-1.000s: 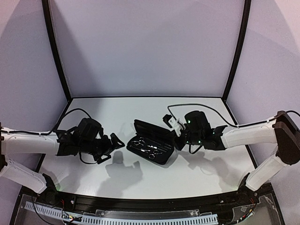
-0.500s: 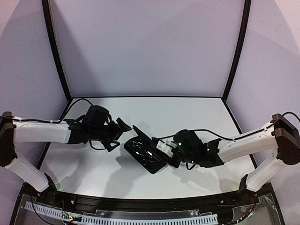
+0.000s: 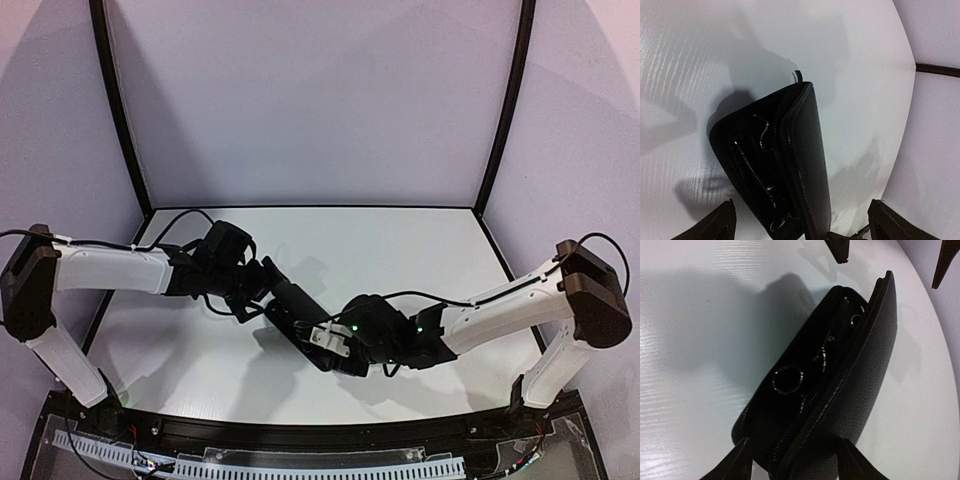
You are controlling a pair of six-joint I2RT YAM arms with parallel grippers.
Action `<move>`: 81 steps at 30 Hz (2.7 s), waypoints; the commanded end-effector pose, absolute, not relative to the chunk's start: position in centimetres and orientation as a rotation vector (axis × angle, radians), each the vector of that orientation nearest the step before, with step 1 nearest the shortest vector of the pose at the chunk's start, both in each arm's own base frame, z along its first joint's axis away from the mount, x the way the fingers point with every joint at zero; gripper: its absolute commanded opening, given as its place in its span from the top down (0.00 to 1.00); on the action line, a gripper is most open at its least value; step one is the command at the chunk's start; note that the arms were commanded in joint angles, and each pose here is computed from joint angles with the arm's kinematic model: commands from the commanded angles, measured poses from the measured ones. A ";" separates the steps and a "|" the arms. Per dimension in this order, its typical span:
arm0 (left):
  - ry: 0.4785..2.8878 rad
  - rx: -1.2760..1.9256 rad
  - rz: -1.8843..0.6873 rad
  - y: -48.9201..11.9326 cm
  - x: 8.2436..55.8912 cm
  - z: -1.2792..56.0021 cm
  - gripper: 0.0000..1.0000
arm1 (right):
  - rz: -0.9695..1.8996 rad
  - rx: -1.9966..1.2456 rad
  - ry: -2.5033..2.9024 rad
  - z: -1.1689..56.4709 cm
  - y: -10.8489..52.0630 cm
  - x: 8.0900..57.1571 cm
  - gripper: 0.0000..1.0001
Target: Sort the hair-cutting tools
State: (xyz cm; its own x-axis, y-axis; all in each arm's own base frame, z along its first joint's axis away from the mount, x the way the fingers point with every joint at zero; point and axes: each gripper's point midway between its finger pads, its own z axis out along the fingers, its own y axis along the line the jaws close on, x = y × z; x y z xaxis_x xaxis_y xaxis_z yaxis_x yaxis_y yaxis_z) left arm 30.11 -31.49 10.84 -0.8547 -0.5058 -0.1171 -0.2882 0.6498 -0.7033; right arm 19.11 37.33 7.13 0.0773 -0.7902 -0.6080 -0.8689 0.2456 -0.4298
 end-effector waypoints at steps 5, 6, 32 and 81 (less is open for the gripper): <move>2.747 -0.607 -0.810 -29.9 28.1 6.9 0.13 | 0.302 -1.633 1.826 4.6 38.8 16.2 0.30; 2.763 -0.607 -0.800 -29.9 27.9 6.3 0.15 | 0.311 -1.630 1.834 4.6 38.8 16.1 0.29; 2.843 -0.485 -0.673 -31.2 28.8 1.8 0.74 | 0.937 -0.789 2.305 14.6 36.0 23.5 0.01; 2.949 -0.293 -0.802 -34.4 28.3 -0.8 0.75 | 1.777 -0.404 2.511 7.9 42.2 28.4 0.74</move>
State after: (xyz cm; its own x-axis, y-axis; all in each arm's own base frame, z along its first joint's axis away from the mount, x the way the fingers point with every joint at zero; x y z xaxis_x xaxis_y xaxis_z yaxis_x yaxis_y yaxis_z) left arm 30.29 -34.29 2.98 -0.9636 -0.2552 -0.0801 -0.1669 0.8078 -0.5654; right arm 28.93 38.68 3.80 -0.9917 -0.1138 -0.0602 -0.1059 0.4547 0.8843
